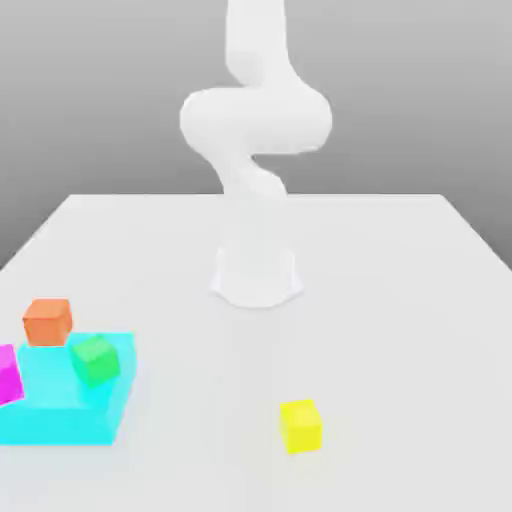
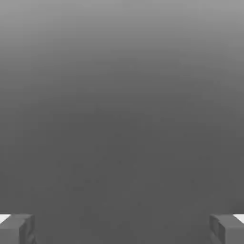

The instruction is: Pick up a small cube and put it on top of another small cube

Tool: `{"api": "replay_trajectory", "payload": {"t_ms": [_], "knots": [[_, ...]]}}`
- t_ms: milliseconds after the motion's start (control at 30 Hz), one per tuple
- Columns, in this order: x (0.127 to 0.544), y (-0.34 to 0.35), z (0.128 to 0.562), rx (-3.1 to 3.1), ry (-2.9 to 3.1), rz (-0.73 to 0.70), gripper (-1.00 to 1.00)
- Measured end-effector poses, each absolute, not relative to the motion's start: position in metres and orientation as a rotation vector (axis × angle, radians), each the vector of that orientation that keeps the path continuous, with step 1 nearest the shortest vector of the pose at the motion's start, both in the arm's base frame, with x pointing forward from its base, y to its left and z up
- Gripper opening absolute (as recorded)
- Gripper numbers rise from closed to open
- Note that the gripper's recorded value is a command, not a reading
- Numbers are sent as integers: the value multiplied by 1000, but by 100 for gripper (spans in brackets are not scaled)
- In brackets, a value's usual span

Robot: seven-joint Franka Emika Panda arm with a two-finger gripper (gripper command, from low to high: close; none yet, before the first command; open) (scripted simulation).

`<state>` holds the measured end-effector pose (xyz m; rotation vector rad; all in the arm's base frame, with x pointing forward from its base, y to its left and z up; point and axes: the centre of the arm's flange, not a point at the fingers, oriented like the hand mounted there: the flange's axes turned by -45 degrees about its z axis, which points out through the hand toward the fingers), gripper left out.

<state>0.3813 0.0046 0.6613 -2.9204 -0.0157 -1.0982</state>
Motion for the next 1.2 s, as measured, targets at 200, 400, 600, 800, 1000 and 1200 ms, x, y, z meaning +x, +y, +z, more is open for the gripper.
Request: {"api": "replay_trajectory", "payload": {"t_ms": [200, 400, 600, 800, 1000, 1200], "knots": [[440, 23, 524, -2992, -107, -784, 0], [450, 44, 386, -3050, -193, -484, 0], [418, 58, 259, -3098, -285, -184, 0], [386, 59, 169, -3125, -336, -6, 0], [384, 59, 130, -3124, -336, 0, -100], [384, 59, 135, -3125, -337, -1, -100]]}}
